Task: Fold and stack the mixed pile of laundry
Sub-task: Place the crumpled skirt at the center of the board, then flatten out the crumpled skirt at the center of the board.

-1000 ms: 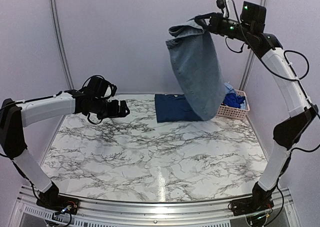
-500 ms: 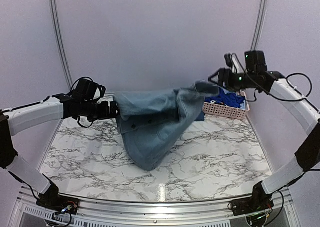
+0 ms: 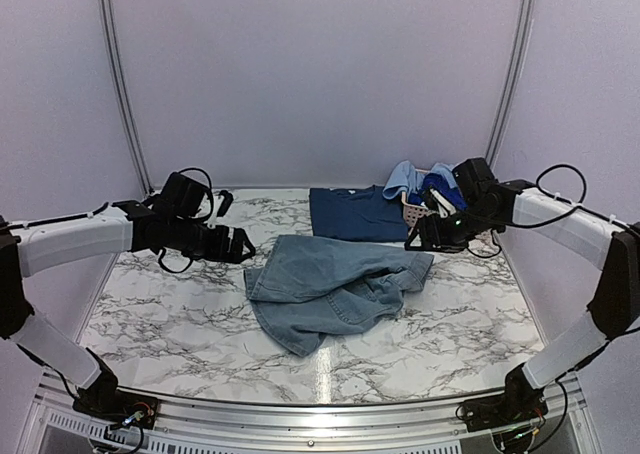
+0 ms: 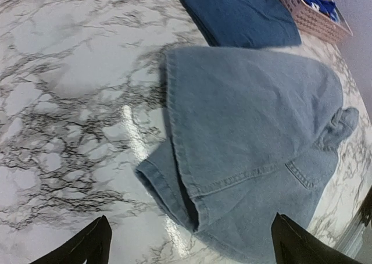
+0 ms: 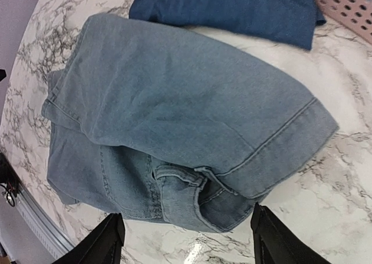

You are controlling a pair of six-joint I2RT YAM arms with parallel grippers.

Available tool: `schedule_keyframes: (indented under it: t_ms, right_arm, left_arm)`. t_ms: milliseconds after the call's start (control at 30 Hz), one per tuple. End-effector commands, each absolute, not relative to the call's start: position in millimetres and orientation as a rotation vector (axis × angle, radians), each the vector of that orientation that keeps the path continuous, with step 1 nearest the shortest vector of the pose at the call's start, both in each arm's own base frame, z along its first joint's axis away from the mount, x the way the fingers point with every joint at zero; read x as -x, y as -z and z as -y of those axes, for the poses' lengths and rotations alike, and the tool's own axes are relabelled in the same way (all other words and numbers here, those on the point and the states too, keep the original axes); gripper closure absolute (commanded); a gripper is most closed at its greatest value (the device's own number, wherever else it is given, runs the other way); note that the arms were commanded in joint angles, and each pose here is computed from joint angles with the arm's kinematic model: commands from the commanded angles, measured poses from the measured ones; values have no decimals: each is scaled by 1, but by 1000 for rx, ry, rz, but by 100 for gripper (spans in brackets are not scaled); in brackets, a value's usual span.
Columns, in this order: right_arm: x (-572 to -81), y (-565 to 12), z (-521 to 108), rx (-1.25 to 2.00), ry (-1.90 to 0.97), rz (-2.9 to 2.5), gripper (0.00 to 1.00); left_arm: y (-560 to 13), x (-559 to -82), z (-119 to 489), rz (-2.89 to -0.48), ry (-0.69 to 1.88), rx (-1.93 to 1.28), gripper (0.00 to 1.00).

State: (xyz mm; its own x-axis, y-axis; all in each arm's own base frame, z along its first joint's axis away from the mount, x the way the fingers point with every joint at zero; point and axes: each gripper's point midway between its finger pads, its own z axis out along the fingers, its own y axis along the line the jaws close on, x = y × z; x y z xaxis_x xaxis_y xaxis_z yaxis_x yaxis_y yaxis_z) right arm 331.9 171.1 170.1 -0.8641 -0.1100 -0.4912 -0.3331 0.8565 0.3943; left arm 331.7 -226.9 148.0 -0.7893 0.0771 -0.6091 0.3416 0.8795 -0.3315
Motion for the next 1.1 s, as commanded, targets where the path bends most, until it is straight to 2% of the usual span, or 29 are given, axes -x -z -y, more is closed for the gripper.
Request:
schedule_keyframes:
  t_ms: [0, 233, 333, 467, 567, 667, 833, 900, 1067]
  right_arm:
    - [-320, -133, -200, 498, -680, -2640, 30]
    - [-298, -71, -213, 603, -561, -2813, 33]
    - [-273, -33, -192, 611, -458, -2966, 46]
    - [-246, -36, -184, 711, -483, -2987, 62]
    - [-222, -44, -197, 688, -696, -2989, 77]
    - [-193, -41, -203, 655, -844, -3063, 97]
    - [-164, -40, -221, 709, -1055, -3086, 100]
    - [-155, -39, -231, 780, -1100, -3085, 100]
    - [-132, -53, -282, 1097, -1180, -2952, 100]
  left_arm:
    - [-129, -306, 273, -2460, 644, -549, 1]
    - [-86, -286, 296, -2565, 604, -698, 3]
    - [-59, -286, 291, -2655, 523, -660, 9]
    - [-30, -293, 282, -2767, 415, -545, 21]
    - [-11, -306, 274, -2817, 313, -455, 25]
    - [-1, -328, 263, -2860, 240, -332, 36]
    - [-4, -382, 253, -2863, 271, -172, 59]
    - [-12, -402, 250, -2842, 273, -141, 65]
    - [-44, -436, 241, -2749, 301, -51, 69]
